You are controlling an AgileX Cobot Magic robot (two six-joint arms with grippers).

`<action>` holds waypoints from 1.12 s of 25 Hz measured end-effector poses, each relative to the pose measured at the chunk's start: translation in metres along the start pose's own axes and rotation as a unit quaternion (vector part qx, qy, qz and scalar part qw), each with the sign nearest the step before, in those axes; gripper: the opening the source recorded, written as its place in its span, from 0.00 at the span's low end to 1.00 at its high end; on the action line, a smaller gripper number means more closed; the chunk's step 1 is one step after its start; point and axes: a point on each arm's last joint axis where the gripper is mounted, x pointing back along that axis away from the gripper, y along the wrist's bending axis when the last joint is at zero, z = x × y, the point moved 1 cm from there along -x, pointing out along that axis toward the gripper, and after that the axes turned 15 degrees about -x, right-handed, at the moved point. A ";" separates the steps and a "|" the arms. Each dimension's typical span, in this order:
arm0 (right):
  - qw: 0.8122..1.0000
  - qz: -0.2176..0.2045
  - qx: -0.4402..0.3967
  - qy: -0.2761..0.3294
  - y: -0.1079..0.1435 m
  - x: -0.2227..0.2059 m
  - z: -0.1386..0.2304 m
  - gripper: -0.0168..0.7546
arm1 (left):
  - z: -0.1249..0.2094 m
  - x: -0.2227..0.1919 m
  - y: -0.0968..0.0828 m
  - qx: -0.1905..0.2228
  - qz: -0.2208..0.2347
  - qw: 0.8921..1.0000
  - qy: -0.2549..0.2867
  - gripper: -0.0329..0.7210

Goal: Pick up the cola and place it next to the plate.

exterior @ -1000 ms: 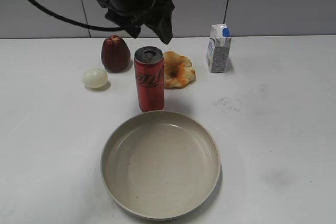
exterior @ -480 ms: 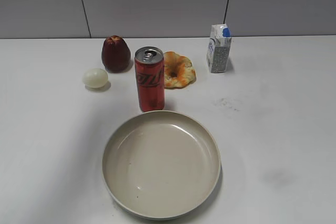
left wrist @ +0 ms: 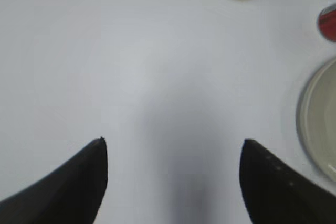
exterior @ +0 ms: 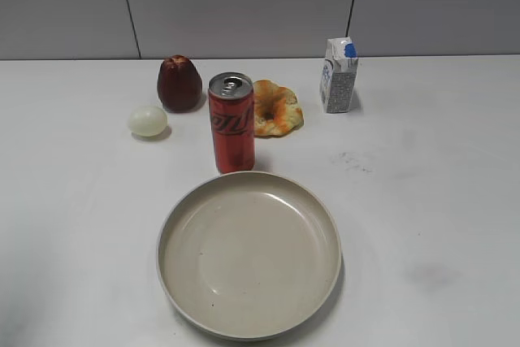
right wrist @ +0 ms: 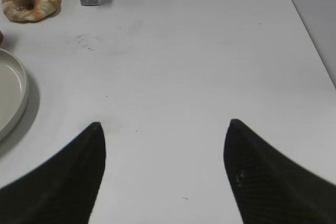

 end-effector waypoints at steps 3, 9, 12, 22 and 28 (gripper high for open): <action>1.000 0.000 0.000 0.000 0.000 0.000 0.000 0.72 | 0.043 0.006 -0.018 0.003 -0.008 1.000 -0.013 0.83; 1.000 0.000 0.000 0.000 0.000 0.000 0.000 0.72 | 0.109 0.015 -0.046 0.002 -0.054 0.992 -0.116 0.82; 1.000 0.000 0.000 0.000 0.000 0.000 0.000 0.72 | 0.132 0.013 -0.054 -0.006 -0.084 0.983 -0.166 0.82; 1.000 0.000 0.000 0.000 0.000 0.000 0.000 0.72 | 0.160 0.004 -0.061 -0.014 -0.111 0.974 -0.199 0.82; 1.000 0.000 0.000 0.000 0.000 0.000 0.000 0.72 | 0.162 0.004 -0.062 -0.014 -0.112 0.973 -0.202 0.82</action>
